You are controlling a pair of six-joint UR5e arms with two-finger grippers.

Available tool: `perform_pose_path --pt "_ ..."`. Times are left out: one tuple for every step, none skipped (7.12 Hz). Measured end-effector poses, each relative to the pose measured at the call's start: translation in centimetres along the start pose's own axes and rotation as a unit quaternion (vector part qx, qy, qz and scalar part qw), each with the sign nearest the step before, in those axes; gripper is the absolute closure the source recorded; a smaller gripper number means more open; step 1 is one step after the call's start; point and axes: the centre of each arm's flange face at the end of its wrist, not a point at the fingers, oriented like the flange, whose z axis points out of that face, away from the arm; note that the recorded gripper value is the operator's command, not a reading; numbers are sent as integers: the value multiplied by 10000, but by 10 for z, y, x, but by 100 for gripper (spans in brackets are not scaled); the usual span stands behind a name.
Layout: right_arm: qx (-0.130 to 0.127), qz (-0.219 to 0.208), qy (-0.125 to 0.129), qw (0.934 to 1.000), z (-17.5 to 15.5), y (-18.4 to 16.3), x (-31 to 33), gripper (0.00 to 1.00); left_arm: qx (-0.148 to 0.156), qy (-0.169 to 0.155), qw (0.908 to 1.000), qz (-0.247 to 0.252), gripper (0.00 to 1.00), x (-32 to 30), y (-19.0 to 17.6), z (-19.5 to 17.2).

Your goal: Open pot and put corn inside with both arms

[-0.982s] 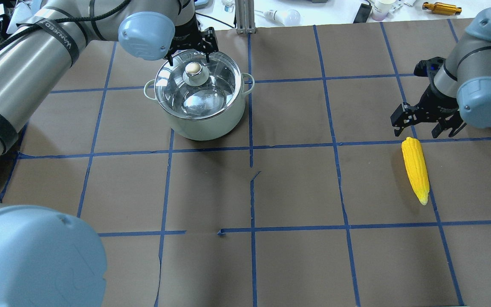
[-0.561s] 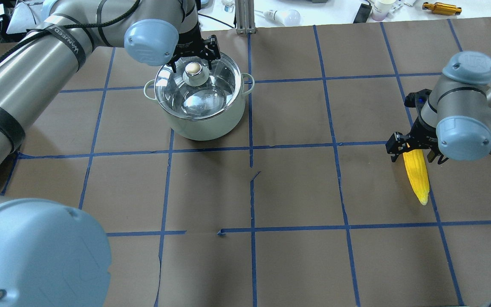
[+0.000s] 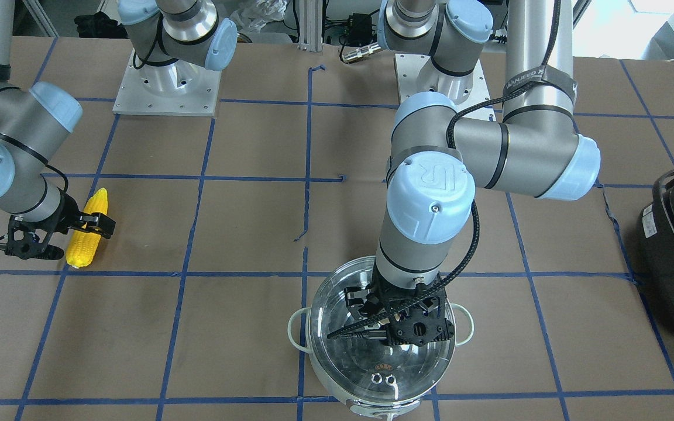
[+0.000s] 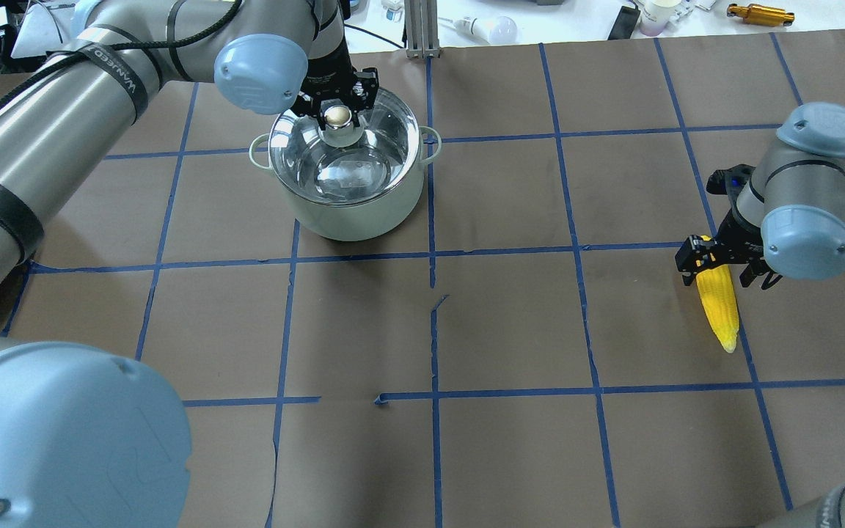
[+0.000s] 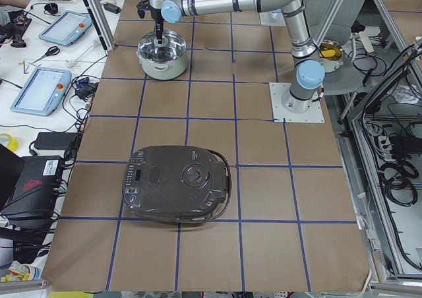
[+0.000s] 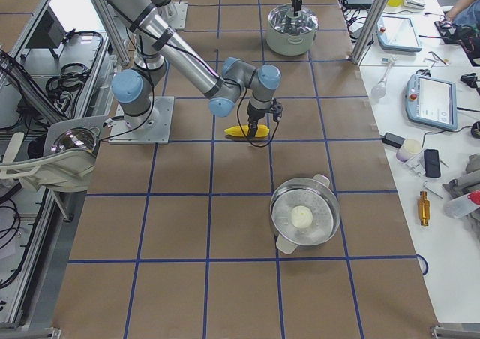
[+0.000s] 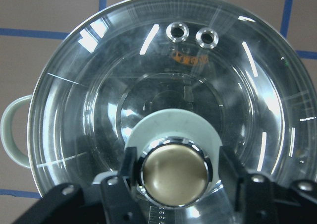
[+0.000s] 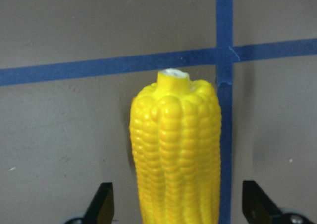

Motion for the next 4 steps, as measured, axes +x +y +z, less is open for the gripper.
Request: perform_pose_path --pt "41 3 6 10000 0 -2 1 100 26 27 10000 -2 73 0 1 -7" --pt "79 4 18 10000 -2 -4 2 100 92 42 9999 -8 74 -2 3 -21" --pt "175 20 12 9998 -8 -8 2 100 150 38 9999 -17 75 -7 5 -46" --pt "376 75 -53 9992 -22 -15 1 100 131 -7 9999 26 77 -20 6 -80"
